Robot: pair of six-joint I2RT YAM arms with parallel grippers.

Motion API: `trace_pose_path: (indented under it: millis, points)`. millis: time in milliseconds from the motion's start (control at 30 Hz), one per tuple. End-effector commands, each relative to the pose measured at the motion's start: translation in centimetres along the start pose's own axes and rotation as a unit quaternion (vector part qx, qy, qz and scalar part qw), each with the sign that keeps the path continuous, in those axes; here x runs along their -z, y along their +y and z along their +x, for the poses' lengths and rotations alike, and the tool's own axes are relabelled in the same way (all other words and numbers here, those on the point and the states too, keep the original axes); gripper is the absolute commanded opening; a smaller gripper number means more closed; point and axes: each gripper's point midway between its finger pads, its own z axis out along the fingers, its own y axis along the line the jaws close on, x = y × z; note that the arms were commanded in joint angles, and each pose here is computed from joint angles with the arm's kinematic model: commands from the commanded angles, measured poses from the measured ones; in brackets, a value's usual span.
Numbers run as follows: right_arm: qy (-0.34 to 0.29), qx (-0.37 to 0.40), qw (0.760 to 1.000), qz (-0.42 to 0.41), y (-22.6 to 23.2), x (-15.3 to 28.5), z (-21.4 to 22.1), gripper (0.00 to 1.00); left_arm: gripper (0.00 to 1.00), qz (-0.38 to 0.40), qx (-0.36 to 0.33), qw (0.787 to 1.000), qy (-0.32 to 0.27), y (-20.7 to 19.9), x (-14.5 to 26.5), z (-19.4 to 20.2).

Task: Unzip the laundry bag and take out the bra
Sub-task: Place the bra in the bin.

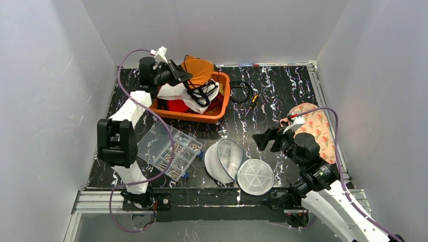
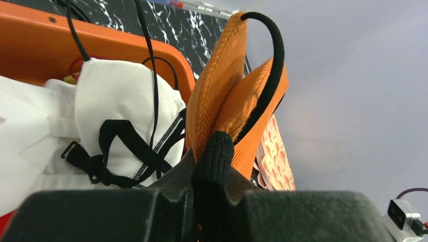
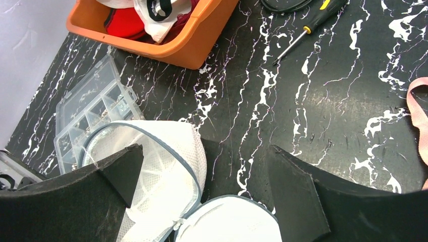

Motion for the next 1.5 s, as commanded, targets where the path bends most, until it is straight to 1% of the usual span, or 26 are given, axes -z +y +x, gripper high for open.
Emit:
trace_pose_path:
  millis: [0, 100, 233, 400, 467, 600, 700, 833, 967, 1167, 1267, 1400, 1467]
  points:
    - [-0.027, 0.01, 1.0, -0.008, 0.6, -0.2, -1.7, 0.99, 0.0, 0.018, -0.006, 1.0, 0.021, -0.3, -2.4, 0.8]
    - [-0.024, 0.01, 1.0, -0.01, 0.5, -0.5, -1.3, 0.99, 0.0, 0.008, 0.008, 0.999, 0.035, 1.1, -3.7, 1.9]
    - [-0.015, 0.013, 1.0, -0.005, 0.3, -0.8, -0.9, 0.99, 0.0, -0.023, 0.023, 0.999, 0.039, 3.3, -4.1, 3.1]
    - [-0.013, 0.014, 1.0, 0.0, 0.1, -0.9, -0.8, 0.99, 0.0, -0.073, 0.044, 0.995, 0.061, 6.7, -4.4, 5.3]
    - [-0.015, 0.014, 1.0, -0.004, 0.2, -0.8, -0.9, 0.99, 0.07, -0.078, 0.051, 0.993, 0.072, 7.3, -4.5, 6.0]
    - [-0.015, 0.015, 1.0, -0.006, 0.3, -0.7, -0.9, 0.99, 0.34, -0.085, 0.056, 0.992, 0.08, 7.5, -4.3, 6.6]
    - [-0.016, 0.015, 1.0, -0.001, 0.2, -0.6, -1.0, 0.99, 0.49, -0.101, 0.051, 0.99, 0.087, 7.7, -3.8, 6.8]
    - [-0.022, 0.016, 1.0, 0.0, 0.3, -0.3, -1.5, 0.99, 0.6, -0.142, 0.038, 0.983, 0.108, 8.2, -2.8, 7.5]
    - [-0.022, 0.016, 1.0, -0.003, 0.4, 0.0, -1.7, 0.99, 0.7, -0.162, 0.019, 0.982, 0.095, 7.2, -1.0, 6.7]
    - [-0.023, 0.019, 1.0, -0.004, 0.6, 0.3, -2.1, 0.99, 0.81, -0.206, -0.015, 0.975, 0.076, 5.9, 2.1, 5.1]
    - [-0.025, 0.02, 0.999, -0.003, 0.6, 0.4, -2.2, 0.99, 0.97, -0.218, -0.028, 0.974, 0.058, 5.0, 3.6, 4.4]
    - [-0.025, 0.021, 0.999, -0.006, 0.7, 0.4, -2.3, 0.99, 0.98, -0.219, -0.039, 0.974, 0.042, 3.3, 5.2, 3.6]
    - [-0.024, 0.02, 0.999, -0.008, 0.8, 0.3, -2.1, 0.99, 0.97, -0.196, -0.04, 0.979, 0.032, 2.0, 5.5, 3.3]
